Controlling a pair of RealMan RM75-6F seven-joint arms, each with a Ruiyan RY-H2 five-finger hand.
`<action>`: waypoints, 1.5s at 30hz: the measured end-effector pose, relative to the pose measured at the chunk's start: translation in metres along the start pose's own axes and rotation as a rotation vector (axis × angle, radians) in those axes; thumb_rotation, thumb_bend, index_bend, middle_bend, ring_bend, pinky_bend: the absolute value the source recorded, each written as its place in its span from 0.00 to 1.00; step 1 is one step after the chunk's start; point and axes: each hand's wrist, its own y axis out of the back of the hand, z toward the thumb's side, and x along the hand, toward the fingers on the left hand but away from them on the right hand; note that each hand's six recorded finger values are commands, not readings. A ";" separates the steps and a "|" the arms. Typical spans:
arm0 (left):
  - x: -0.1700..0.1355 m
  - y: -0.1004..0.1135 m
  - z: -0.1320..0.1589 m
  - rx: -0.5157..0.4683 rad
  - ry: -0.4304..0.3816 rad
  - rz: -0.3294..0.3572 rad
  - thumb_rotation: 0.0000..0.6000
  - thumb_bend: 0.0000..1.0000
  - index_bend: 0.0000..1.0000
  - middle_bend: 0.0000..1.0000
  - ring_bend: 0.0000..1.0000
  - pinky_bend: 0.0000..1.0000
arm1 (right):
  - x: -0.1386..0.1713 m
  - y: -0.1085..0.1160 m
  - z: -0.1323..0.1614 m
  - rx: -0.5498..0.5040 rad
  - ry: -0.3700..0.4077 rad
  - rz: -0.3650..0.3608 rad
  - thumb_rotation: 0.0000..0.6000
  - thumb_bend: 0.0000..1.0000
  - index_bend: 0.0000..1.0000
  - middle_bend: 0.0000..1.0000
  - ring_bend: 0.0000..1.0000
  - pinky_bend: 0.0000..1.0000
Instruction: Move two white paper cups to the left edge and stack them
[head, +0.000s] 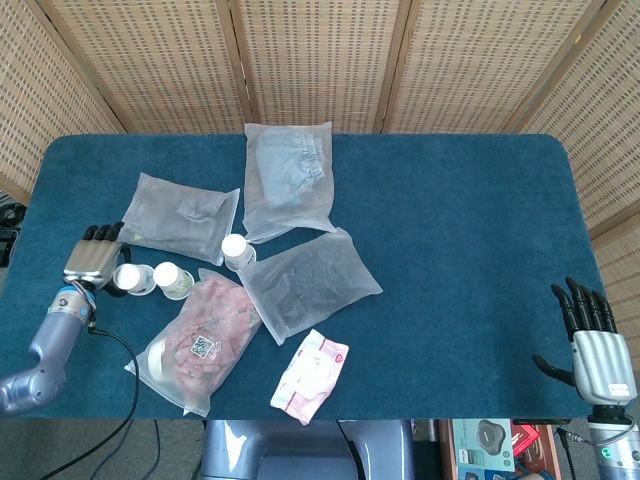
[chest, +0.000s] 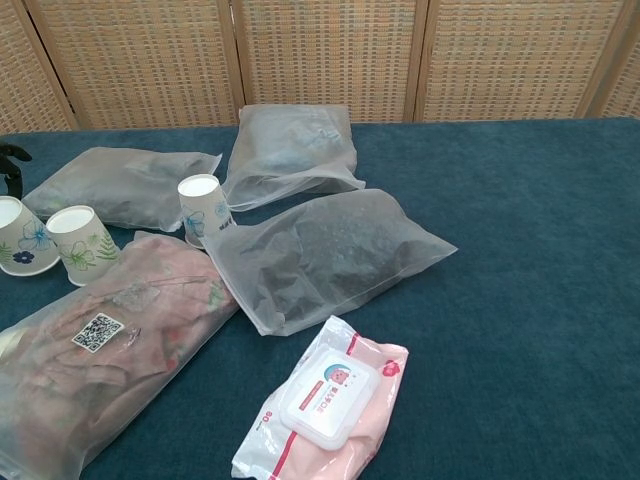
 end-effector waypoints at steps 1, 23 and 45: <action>0.002 -0.002 0.001 -0.001 0.003 -0.003 1.00 0.17 0.46 0.00 0.00 0.00 | 0.000 0.000 0.000 0.000 0.000 0.000 1.00 0.09 0.00 0.00 0.00 0.00; 0.007 -0.008 0.009 -0.019 0.014 0.029 1.00 0.17 0.27 0.00 0.00 0.00 | 0.000 -0.001 0.000 0.003 0.000 0.004 1.00 0.09 0.00 0.00 0.00 0.00; -0.028 0.040 0.005 -0.131 -0.060 0.126 1.00 0.17 0.18 0.00 0.00 0.00 | 0.000 -0.002 0.001 0.006 0.002 0.007 1.00 0.09 0.00 0.00 0.00 0.00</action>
